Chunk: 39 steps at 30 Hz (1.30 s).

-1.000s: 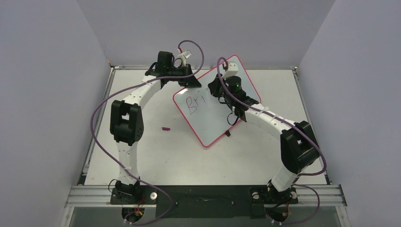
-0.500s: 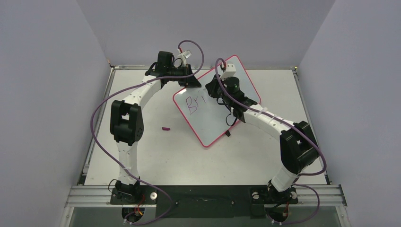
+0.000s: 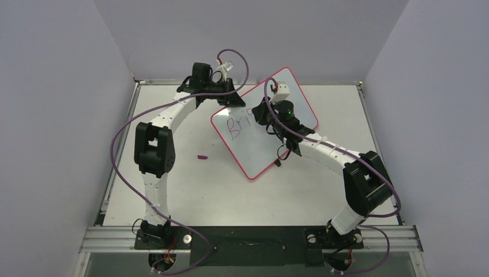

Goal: Write a sentence on the whiteboard

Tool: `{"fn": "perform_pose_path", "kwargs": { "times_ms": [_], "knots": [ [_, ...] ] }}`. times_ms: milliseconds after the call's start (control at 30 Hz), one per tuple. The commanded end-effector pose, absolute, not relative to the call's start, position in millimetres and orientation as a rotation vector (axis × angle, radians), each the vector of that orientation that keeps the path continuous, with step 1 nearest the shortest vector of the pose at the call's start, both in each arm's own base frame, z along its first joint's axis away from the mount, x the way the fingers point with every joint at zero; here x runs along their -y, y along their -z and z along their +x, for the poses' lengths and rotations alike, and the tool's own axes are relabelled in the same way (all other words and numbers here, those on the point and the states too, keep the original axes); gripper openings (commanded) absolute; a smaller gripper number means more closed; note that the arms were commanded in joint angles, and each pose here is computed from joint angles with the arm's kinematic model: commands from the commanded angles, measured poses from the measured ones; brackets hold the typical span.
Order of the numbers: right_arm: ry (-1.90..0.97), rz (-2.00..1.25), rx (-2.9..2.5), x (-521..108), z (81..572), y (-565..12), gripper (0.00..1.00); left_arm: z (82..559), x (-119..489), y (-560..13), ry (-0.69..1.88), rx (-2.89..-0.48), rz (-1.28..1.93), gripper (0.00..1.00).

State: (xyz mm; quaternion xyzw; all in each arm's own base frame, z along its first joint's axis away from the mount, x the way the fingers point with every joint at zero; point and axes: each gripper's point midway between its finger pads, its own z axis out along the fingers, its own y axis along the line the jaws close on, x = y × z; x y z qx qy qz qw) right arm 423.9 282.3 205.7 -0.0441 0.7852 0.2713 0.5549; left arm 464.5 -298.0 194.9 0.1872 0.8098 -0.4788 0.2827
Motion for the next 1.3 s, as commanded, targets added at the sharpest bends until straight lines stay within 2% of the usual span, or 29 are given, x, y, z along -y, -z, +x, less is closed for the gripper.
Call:
{"fn": "perform_pose_path", "kwargs": {
  "times_ms": [0, 667, 1267],
  "knots": [
    [-0.626, -0.083, -1.845, -274, 419, -210, 0.00, 456, 306, -224, 1.229, -2.049, 0.651, 0.00],
    [-0.578, 0.019, -1.820, -265, 455, -231, 0.00, 455, 306, -224, 1.230, -2.046, 0.652, 0.00],
    [-0.584, 0.008, -1.853, -264, 445, -216, 0.00, 455, 306, -225, 1.232, -2.046, 0.652, 0.00]
  ]
}}
